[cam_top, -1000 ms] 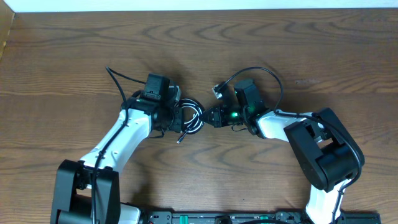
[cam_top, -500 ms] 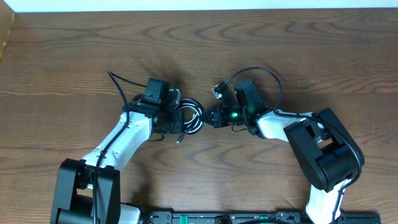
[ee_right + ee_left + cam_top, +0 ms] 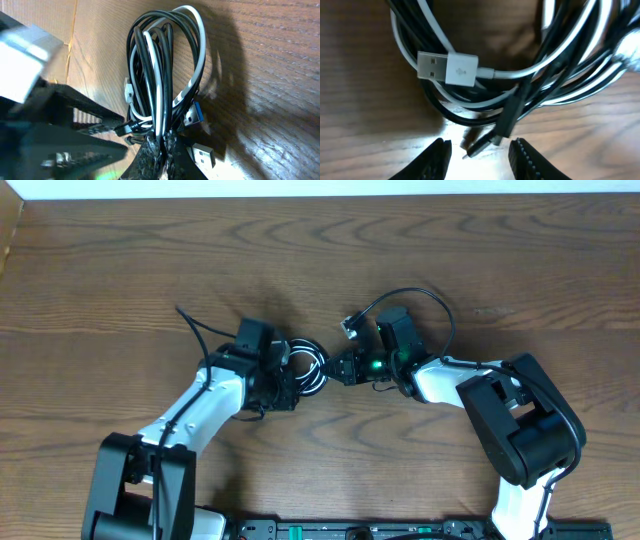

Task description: Untangle cables

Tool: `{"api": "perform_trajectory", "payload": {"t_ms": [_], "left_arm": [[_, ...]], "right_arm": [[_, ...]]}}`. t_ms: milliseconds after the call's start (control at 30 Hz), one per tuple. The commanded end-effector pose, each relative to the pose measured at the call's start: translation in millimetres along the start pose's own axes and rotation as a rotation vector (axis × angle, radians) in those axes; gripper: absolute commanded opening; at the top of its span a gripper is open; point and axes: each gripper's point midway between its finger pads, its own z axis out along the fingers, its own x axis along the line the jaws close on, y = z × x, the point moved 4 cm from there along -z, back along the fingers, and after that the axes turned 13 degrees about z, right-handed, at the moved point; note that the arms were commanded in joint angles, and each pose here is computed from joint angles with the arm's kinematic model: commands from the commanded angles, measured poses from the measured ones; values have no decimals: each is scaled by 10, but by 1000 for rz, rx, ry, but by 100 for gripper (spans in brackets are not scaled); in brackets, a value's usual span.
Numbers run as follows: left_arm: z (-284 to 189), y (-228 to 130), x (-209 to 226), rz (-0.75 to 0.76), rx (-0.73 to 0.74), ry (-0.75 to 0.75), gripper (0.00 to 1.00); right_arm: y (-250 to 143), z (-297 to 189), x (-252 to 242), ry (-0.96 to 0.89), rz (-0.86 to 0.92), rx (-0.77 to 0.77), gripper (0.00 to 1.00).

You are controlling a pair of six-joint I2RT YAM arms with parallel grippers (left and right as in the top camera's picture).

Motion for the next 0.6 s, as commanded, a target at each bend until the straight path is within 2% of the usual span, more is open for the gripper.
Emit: {"api": "perform_trajectory", "payload": {"t_ms": [0,133,300,367,400,433,567], "left_arm": [[118,-165,14,-10,39,-12,43],[119,-132,14,-5,23,-12,42],[118,-43,19,16,-20,-8,22],[117,-25,20,18,-28,-7,19],[117,-24,21,18,-29,-6,10],[114,-22,21,18,-28,-6,8],[11,68,-6,34,-53,-6,7]], "right_arm": [[-27,44,4,5,-21,18,1],[-22,44,2,3,-22,15,1],[-23,44,1,3,-21,15,1],[-25,44,-2,2,-20,16,1],[-26,44,-2,2,-20,16,1],[-26,44,-2,2,-20,16,1],[-26,44,-1,2,-20,17,1]]}}
